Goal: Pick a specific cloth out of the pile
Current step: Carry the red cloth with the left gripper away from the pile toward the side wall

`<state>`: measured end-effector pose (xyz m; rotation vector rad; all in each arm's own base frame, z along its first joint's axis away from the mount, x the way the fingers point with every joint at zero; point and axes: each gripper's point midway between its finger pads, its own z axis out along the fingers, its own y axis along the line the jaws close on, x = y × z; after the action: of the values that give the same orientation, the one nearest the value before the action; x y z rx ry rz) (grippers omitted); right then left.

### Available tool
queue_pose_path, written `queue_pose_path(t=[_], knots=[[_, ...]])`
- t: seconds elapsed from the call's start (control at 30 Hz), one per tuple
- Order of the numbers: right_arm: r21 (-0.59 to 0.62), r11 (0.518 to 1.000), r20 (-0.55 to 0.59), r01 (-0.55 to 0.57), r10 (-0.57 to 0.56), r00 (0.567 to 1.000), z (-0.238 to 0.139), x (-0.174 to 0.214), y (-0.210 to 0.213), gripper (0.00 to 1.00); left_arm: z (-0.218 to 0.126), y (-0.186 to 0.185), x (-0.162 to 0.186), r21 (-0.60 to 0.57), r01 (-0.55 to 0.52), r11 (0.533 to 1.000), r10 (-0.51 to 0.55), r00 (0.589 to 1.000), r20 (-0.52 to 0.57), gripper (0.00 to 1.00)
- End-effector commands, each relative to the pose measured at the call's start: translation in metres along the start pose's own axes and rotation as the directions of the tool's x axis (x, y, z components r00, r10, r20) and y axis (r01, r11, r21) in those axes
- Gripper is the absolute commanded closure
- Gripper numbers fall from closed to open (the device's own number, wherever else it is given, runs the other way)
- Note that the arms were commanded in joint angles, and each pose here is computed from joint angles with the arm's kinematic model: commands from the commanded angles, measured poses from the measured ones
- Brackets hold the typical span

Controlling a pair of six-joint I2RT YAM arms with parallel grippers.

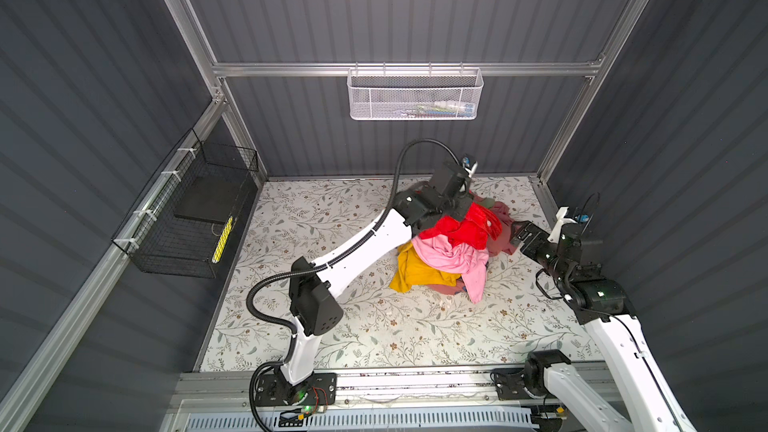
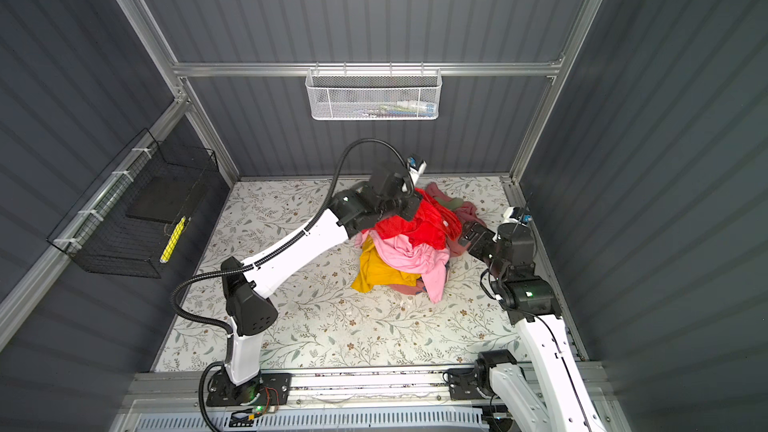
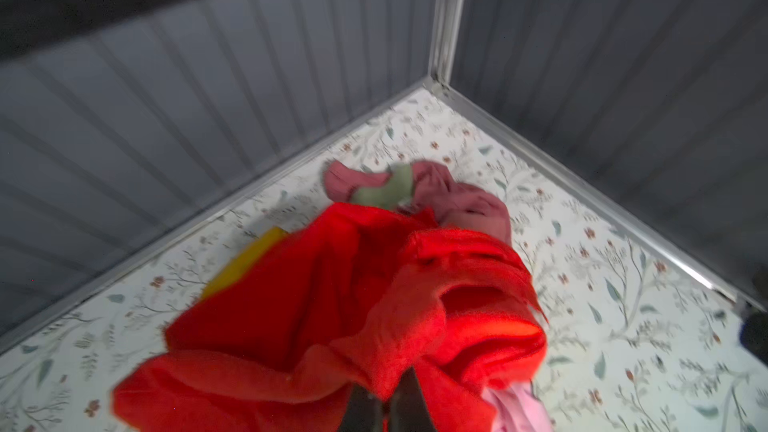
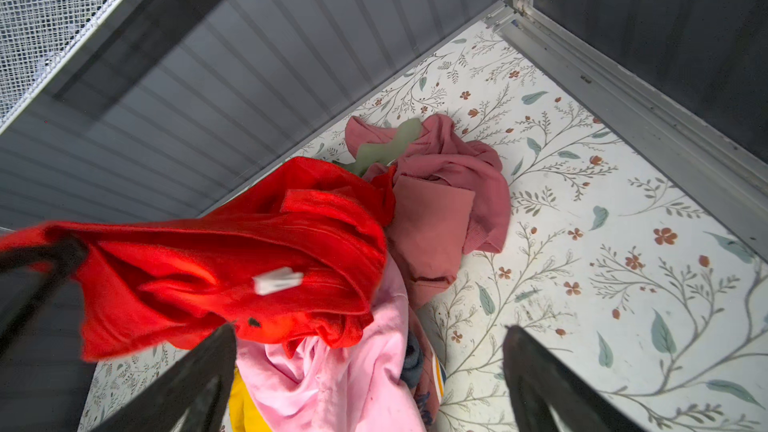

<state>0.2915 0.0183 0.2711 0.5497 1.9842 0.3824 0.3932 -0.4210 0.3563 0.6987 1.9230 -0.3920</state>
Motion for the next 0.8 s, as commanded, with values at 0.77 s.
queue_pose_path(t=[0.77], knots=[[-0.139,0.990,-0.073,-0.011,0.001,0.997,0.025,0.011,0.027,0.04,-0.243,0.343,-0.077,-0.772,0.069,0.631,0.081,0.985,0.154,1.00]])
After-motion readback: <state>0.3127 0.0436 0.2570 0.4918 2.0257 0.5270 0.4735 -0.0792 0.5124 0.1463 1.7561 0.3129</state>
